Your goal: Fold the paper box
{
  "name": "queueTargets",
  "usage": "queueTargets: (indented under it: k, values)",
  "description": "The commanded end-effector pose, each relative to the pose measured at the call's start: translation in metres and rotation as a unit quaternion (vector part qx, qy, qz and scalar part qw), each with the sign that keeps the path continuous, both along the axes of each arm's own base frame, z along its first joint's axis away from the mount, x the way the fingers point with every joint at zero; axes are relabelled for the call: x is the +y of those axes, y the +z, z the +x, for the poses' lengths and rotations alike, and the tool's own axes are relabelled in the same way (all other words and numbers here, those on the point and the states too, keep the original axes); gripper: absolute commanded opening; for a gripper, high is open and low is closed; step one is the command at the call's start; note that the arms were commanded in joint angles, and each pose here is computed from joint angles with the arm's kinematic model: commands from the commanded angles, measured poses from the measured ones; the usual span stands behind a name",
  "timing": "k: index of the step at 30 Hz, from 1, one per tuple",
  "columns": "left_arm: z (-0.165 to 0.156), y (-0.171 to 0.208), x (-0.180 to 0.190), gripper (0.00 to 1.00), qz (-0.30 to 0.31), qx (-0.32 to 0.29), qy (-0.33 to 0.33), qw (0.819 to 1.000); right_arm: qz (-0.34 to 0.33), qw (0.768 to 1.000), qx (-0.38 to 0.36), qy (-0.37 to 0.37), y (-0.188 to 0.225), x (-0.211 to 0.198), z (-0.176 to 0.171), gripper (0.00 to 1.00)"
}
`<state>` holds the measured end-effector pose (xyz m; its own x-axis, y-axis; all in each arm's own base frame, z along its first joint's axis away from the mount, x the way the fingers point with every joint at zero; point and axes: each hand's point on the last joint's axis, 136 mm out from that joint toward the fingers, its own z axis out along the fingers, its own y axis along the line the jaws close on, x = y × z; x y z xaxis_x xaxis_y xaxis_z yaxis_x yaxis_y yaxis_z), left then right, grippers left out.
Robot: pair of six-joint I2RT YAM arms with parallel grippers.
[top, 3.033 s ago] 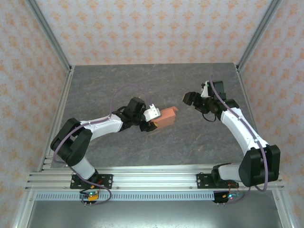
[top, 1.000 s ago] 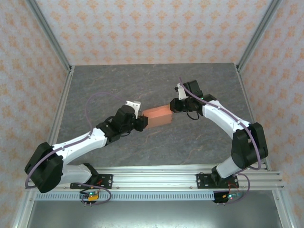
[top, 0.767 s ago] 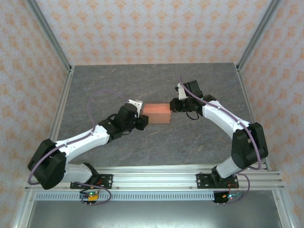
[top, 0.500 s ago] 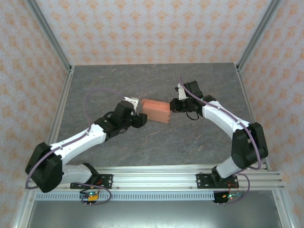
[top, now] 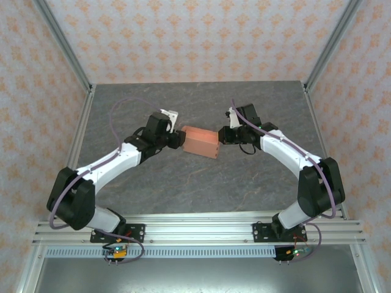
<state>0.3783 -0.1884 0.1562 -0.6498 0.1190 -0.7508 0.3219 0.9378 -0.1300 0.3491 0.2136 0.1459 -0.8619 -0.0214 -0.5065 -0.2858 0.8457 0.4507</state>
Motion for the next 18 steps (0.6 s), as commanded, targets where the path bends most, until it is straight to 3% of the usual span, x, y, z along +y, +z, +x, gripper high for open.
queueTargets:
  k: [1,7,11,18]
  values:
    - [0.016,0.020,-0.012,0.56,0.009,-0.039,-0.034,0.999,0.010,1.000,-0.016,-0.004,0.010,0.001,-0.003,0.16]
    - [0.027,0.003,-0.013,0.50,0.065,-0.035,-0.069,0.995,0.010,1.000,-0.016,-0.004,0.010,0.000,-0.004,0.16]
    - [0.032,0.005,-0.020,0.45,0.056,-0.049,-0.110,0.991,0.013,1.000,-0.016,-0.002,0.013,0.001,-0.005,0.16]
    - [0.029,-0.007,-0.038,0.15,0.022,-0.013,-0.179,0.984,0.014,1.000,-0.017,-0.003,0.014,0.001,-0.006,0.15]
